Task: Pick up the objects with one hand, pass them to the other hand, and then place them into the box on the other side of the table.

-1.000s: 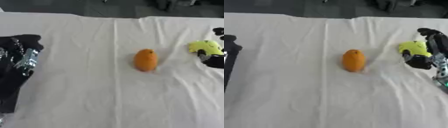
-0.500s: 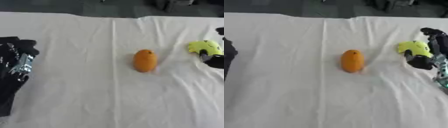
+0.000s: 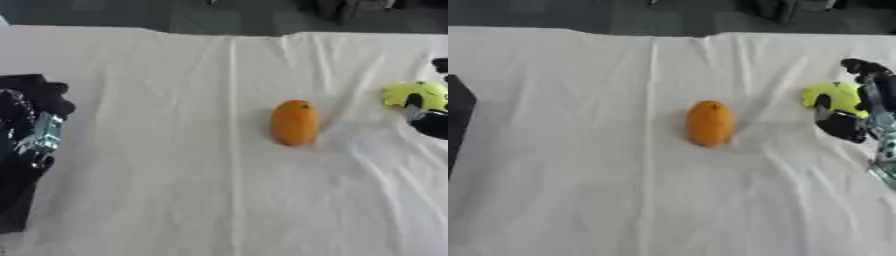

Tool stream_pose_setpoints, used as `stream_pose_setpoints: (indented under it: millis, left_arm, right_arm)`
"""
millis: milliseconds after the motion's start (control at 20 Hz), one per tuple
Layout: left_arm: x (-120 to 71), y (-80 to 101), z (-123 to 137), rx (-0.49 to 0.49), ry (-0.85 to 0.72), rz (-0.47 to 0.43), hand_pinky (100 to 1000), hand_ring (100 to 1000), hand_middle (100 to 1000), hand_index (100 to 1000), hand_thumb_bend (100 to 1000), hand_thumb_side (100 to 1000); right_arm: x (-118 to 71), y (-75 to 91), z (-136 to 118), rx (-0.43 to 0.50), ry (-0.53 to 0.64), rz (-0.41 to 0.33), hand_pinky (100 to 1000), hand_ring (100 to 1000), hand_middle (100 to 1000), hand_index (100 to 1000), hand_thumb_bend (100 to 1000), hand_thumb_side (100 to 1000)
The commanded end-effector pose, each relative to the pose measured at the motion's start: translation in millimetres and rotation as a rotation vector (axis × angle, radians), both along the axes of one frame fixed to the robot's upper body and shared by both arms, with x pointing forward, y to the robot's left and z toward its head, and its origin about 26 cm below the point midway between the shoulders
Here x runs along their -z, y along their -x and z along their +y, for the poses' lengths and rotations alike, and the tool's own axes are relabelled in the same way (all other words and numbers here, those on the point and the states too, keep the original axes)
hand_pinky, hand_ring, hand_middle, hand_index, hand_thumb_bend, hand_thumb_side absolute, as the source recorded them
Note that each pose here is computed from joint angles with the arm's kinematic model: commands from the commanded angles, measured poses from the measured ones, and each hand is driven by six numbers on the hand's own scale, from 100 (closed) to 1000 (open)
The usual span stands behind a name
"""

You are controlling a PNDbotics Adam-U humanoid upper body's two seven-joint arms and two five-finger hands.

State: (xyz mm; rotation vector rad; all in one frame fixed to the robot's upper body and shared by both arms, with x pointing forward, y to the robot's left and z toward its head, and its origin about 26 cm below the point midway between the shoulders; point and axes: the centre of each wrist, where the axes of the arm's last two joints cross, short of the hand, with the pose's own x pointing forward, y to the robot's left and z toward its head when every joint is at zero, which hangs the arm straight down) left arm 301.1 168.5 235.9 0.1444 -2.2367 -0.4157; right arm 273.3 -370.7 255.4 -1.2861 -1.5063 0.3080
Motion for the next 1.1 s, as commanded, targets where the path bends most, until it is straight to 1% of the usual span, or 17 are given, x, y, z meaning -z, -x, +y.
stream_pose_setpoints:
  millis: [50,150,250,500,600,700,750,1100]
  left_arm:
    - [-6.4,2.3,4.6,0.006,0.003,-0.046,781,714,581,748,100,579]
    - [-4.6,2.3,6.0,0.004,0.009,-0.048,780,712,577,745,100,579]
    - [-1.9,2.3,7.9,-0.002,0.015,-0.045,779,710,575,744,100,580]
    - [3.4,2.4,12.1,-0.015,0.036,-0.041,777,707,574,744,100,581]
    - [3.0,2.3,12.0,-0.009,0.043,-0.048,777,706,575,744,100,581]
    - [1.9,2.2,11.3,0.000,0.050,-0.056,776,705,573,743,100,576]
    - [1.3,2.1,10.8,0.004,0.053,-0.060,776,704,572,742,100,576]
    - [0.1,1.9,10.0,0.015,0.071,-0.076,772,704,573,741,100,571]
  right_arm:
    - [-8.3,1.1,-8.1,0.140,0.039,-0.045,647,894,870,918,210,100]
    - [-6.4,2.0,-10.8,0.155,0.049,-0.032,659,895,874,922,253,100]
    - [-6.7,3.2,-13.2,0.172,0.064,-0.029,656,895,872,920,259,100]
    - [-8.8,7.0,-15.8,0.217,0.100,-0.062,648,901,870,918,238,100]
    - [-8.6,7.7,-17.6,0.237,0.108,-0.083,634,912,876,922,202,100]
    - [-7.8,7.7,-20.4,0.258,0.118,-0.107,638,920,877,924,243,100]
    - [-7.0,7.5,-21.9,0.270,0.129,-0.121,641,919,877,924,248,100]
    - [-1.3,5.8,-31.8,0.326,0.142,-0.135,628,897,870,918,234,100]
